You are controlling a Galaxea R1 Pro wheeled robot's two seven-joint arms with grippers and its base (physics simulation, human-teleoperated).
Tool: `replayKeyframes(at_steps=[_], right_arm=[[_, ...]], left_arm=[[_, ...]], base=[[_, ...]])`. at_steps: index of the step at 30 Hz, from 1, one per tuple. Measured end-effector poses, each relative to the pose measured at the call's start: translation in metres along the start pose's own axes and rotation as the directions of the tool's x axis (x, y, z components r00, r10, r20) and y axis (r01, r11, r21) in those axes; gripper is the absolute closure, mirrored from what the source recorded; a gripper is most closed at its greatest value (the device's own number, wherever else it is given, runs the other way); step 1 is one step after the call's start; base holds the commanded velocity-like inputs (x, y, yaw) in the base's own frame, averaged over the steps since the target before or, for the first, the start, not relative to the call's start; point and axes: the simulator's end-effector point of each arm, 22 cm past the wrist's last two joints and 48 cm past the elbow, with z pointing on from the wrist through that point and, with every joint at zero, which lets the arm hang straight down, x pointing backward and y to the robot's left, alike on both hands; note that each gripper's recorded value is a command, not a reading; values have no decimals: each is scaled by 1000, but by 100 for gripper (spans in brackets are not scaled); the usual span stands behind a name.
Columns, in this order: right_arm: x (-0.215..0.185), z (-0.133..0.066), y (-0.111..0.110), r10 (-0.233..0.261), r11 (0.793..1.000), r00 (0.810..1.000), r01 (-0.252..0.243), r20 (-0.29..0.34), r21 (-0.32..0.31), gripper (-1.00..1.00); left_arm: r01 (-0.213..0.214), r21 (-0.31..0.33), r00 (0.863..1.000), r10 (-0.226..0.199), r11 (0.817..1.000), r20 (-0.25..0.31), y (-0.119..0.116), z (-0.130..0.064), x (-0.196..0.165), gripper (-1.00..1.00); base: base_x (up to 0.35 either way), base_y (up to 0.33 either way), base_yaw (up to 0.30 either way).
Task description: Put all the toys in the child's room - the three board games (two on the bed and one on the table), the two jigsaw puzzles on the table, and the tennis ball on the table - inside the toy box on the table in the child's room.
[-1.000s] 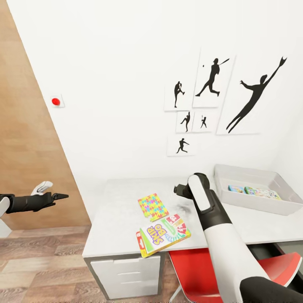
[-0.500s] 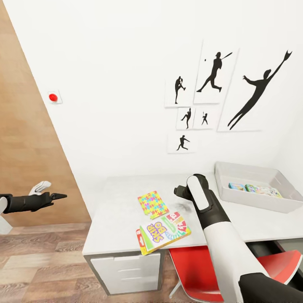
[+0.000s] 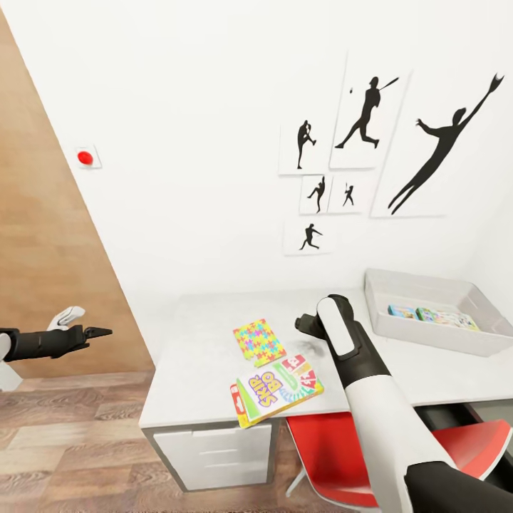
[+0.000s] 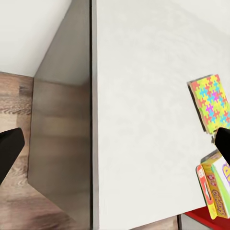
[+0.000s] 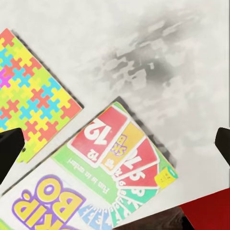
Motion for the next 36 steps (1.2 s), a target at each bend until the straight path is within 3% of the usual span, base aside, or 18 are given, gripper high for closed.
replayKeyframes(at_steps=[16, 36], right_arm=[[15, 22, -12, -2, 1000, 999, 3, -48, 27, -100], [23, 40, -15, 13, 999, 998, -10, -64, 40, -100]], left_arm=[[11, -9, 1000, -11, 1000, -22, 8, 10, 8, -100], [23, -21, 998, -24, 1000, -50, 19, 23, 19, -100]], base=[[0, 40, 0], [0, 49, 0]])
